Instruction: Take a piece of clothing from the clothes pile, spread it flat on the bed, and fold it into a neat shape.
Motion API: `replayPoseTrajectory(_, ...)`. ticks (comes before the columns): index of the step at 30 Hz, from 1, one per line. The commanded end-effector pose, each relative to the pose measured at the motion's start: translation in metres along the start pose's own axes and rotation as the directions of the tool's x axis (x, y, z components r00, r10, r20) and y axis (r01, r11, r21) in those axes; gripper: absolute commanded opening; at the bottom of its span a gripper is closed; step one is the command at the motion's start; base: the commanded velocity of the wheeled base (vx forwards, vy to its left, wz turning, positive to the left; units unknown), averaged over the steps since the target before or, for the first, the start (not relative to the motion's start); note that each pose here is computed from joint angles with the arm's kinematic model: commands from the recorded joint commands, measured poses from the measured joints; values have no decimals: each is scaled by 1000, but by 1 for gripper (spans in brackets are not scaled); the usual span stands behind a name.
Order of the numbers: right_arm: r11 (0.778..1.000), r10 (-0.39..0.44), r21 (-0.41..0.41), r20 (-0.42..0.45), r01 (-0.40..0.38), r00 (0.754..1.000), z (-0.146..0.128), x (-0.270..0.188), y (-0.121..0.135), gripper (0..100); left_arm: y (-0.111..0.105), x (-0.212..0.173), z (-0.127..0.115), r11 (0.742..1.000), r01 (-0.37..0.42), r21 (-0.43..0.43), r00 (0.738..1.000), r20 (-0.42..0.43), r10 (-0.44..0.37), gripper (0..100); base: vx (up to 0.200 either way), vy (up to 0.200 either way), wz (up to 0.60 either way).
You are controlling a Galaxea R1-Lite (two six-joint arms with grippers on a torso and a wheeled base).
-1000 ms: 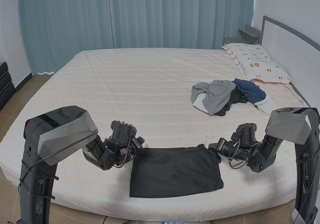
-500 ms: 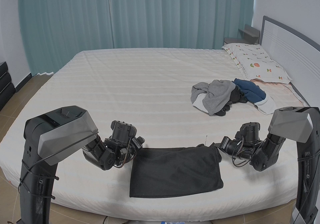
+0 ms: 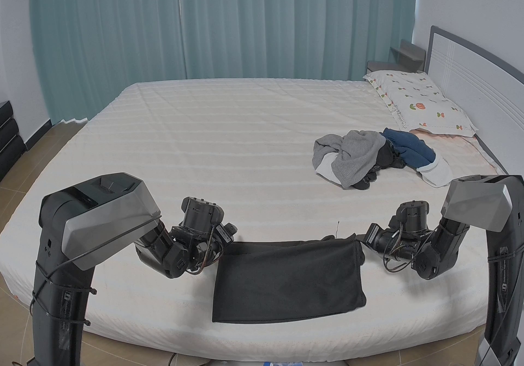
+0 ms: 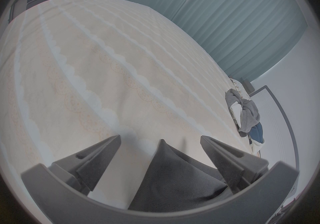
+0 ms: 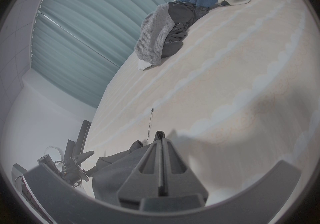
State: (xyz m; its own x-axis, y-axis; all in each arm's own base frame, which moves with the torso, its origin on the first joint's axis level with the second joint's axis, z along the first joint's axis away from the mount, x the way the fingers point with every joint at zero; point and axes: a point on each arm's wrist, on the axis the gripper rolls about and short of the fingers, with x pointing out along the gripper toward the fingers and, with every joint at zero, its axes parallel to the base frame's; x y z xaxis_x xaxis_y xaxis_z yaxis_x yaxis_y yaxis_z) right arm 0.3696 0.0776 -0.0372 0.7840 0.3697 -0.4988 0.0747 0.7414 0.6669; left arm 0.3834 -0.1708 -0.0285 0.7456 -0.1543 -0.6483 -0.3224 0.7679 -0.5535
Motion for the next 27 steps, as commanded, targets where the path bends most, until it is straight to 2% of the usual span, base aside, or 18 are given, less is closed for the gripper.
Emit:
replayPoseTrajectory(1, 1000, -4, 2, -2, 4, 1000, -1, 2, -3, 0, 0, 0, 0, 1000, 0, -1, 1000, 0, 0, 100, 0, 0, 0)
replayPoseTrajectory(14, 1000, -6, 14, -4, 6, 1000, -1, 5, -5, 0, 0, -1, 2, 1000, 0, -11, 1000, -1, 0, 100, 0, 0, 0)
replayPoseTrajectory(15, 1000, -5, 18, -5, 5, 1000, -1, 4, -5, 100, 0, -2, 2, 1000, 1, -8, 1000, 0, -1, 100, 0, 0, 0)
replayPoseTrajectory(23, 996, 16, 92, 25, -18, 1000, 12, -28, 9, 100, 3, -8, 4, 1000, -3, -16, 1000, -3, 3, 100, 0, 0, 0)
replayPoseTrajectory(25, 995, 10, 101, 17, -11, 1000, 9, -36, 10, 100, 4, -15, 6, 1000, 12, -15, 1000, -23, -13, 100, 0, 0, 0)
replayPoseTrajectory(27, 993, -21, 116, -21, 23, 1000, -2, -47, 5, 100, 5, -29, 8, 998, 56, -19, 995, -78, -58, 100, 0, 0, 0)
